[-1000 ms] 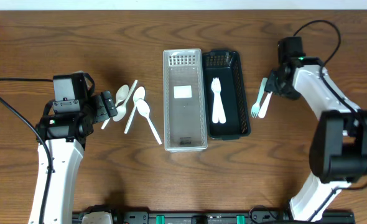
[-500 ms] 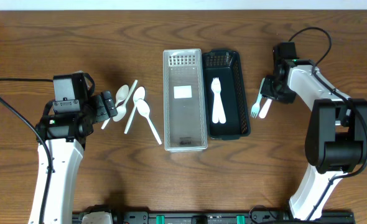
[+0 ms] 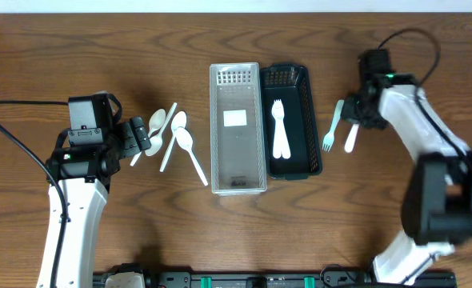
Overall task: Pack container
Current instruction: 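Grasp the second white fork with the right gripper, place in green basket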
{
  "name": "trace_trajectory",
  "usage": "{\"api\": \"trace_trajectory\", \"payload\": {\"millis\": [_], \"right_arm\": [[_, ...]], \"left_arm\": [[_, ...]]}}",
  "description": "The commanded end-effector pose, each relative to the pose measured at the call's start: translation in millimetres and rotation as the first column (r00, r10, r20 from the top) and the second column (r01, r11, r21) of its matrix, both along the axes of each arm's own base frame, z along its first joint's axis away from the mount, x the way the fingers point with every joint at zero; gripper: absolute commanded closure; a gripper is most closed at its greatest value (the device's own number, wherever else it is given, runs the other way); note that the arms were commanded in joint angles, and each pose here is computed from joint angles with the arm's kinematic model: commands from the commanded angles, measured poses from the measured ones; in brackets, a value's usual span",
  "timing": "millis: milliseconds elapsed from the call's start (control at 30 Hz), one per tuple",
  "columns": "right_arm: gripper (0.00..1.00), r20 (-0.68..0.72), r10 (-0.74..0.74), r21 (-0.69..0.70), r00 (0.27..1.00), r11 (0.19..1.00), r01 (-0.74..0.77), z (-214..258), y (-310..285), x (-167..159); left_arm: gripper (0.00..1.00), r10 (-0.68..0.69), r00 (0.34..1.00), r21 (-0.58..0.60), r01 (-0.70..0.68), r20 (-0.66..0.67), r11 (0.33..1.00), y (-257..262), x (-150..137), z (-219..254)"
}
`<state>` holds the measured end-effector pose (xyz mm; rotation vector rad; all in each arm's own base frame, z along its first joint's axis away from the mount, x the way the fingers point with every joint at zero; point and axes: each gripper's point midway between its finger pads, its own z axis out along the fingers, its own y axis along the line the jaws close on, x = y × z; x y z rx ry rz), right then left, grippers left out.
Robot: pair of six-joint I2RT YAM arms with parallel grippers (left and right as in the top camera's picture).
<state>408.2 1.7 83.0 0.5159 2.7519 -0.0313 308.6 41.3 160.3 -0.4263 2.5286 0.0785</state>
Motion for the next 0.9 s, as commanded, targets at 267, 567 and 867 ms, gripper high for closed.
{"api": "trace_trajectory", "payload": {"millis": [267, 567, 867], "right_arm": [[0.99, 0.315, 0.362, 0.164, 0.877, 0.89, -0.426, 85.1, 145.9, 6.9], [0.63, 0.15, 0.442, 0.232, 0.884, 0.854, -0.466, 6.0, 180.6, 0.9], [0.32, 0.268, 0.215, 0.125, 0.939, 0.959, -0.255, 62.4, 97.5, 41.0]], "left_arm": [[0.02, 0.018, 1.0, -0.007, -0.018, 0.02, 1.0, 1.7, 3.8, 7.0], [0.02, 0.018, 1.0, -0.007, -0.018, 0.02, 1.0, 1.7, 3.8, 7.0], [0.02, 0.018, 1.0, -0.007, -0.018, 0.02, 1.0, 1.7, 3.8, 7.0]]}}
